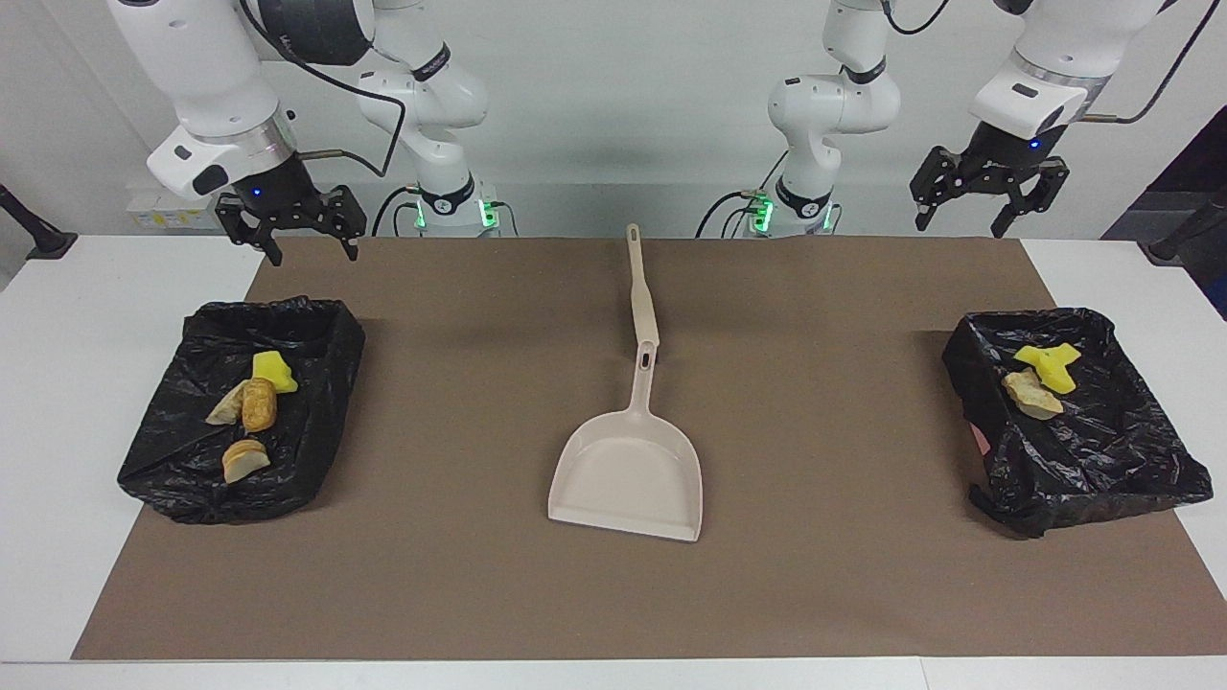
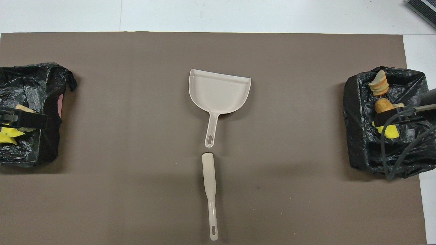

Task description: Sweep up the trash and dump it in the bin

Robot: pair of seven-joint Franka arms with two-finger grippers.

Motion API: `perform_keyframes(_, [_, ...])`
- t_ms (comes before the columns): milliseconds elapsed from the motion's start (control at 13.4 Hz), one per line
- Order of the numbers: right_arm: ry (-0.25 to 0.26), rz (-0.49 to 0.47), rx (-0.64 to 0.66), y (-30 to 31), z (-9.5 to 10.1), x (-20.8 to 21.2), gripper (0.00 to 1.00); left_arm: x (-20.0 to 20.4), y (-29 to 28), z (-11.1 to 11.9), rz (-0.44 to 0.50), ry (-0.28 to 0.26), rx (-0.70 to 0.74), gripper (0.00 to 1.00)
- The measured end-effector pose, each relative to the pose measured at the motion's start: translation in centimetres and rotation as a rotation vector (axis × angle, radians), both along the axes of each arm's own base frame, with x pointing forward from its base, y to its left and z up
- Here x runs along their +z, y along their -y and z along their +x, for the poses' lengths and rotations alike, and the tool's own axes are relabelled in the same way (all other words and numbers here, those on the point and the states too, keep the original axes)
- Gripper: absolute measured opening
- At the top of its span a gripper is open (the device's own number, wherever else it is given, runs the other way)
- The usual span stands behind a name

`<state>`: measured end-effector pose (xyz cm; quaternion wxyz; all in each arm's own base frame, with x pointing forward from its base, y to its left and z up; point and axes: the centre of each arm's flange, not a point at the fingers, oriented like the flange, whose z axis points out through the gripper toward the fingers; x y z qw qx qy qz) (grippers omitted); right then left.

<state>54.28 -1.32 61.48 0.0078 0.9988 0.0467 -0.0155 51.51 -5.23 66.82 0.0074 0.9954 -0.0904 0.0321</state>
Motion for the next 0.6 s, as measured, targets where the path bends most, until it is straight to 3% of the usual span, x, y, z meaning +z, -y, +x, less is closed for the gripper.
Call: perform_keyframes(598, [0.000, 0.000, 0.000, 0.00, 0.00, 0.00, 1.00, -0.01, -0.38, 0.03, 0.000, -0.001, 0.007, 1.00])
